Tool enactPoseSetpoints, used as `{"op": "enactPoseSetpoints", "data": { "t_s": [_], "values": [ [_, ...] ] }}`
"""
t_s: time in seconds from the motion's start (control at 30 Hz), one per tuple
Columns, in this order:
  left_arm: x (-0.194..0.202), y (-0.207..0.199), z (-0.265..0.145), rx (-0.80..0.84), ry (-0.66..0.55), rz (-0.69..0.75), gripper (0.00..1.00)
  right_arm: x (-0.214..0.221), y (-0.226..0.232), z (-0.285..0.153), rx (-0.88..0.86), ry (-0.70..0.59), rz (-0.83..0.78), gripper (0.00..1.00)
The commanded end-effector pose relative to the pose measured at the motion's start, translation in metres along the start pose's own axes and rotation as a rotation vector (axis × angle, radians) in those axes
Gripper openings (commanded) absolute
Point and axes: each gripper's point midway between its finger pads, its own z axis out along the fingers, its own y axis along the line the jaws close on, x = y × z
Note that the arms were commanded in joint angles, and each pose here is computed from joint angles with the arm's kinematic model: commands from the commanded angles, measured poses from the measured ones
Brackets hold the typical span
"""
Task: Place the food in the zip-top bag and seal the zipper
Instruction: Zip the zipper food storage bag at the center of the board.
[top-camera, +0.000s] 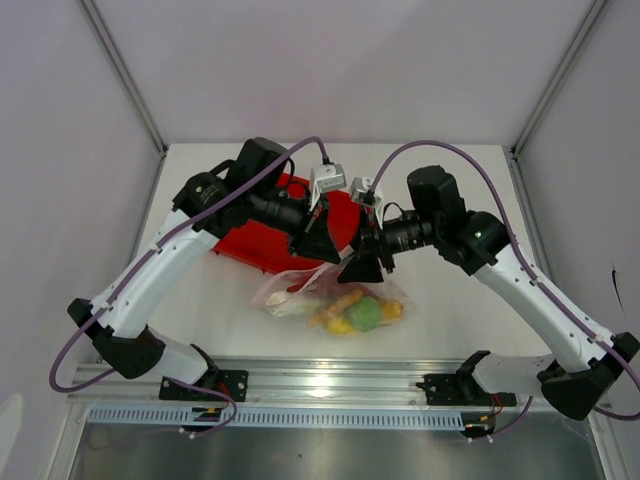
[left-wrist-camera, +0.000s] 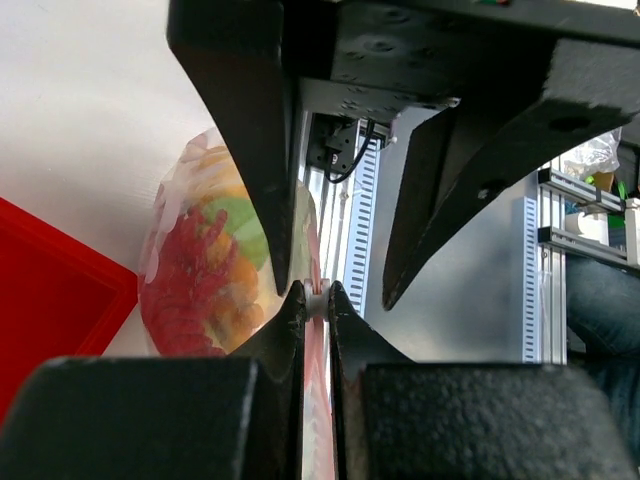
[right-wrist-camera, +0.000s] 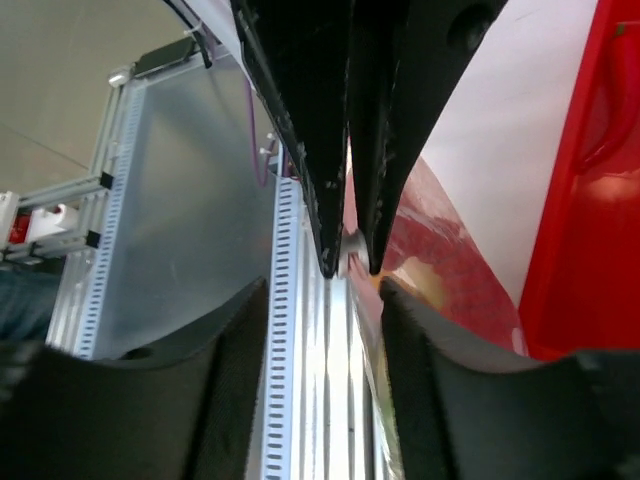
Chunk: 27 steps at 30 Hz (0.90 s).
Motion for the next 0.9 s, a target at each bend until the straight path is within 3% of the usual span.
{"op": "enactPoseSetpoints", "data": {
  "t_s": [0.0,0.13,0.2,0.37,0.43,0.57,0.67,0.87],
  "values": [
    [-0.015,-0.012,-0.002,0.045,-0.046,0.069,0.01,-0.009,0.008,0.001,-0.037,0.015,-0.039,0.49],
    [-0.016,-0.016,-0.005,0.047,-0.052,0.079,0.01,-0.003,0.003,0.008,-0.029,0.053,-0.03,0.39],
    [-0.016,-0.015,-0.005,0.044,-0.053,0.08,0.01,-0.001,0.0,0.01,-0.02,0.06,-0.027,0.26],
    [-0.014,-0.015,-0.005,0.046,-0.048,0.079,0.01,0.007,-0.003,0.015,-0.024,0.092,-0.022,0.12],
    [-0.014,-0.014,-0.004,0.043,-0.047,0.078,0.0,0.008,-0.005,0.015,-0.007,0.1,-0.022,0.01],
    [-0.014,-0.015,-0.005,0.044,-0.049,0.072,0.0,0.007,-0.018,0.018,0.091,0.086,-0.015,0.0],
    [-0.014,-0.01,-0.005,0.014,-0.052,0.062,0.01,-0.011,-0.045,0.012,0.309,-0.017,0.008,0.0],
    [-0.009,0.006,-0.004,-0.076,-0.071,0.042,0.01,-0.039,-0.066,0.001,0.511,-0.186,0.133,0.0]
  ]
}}
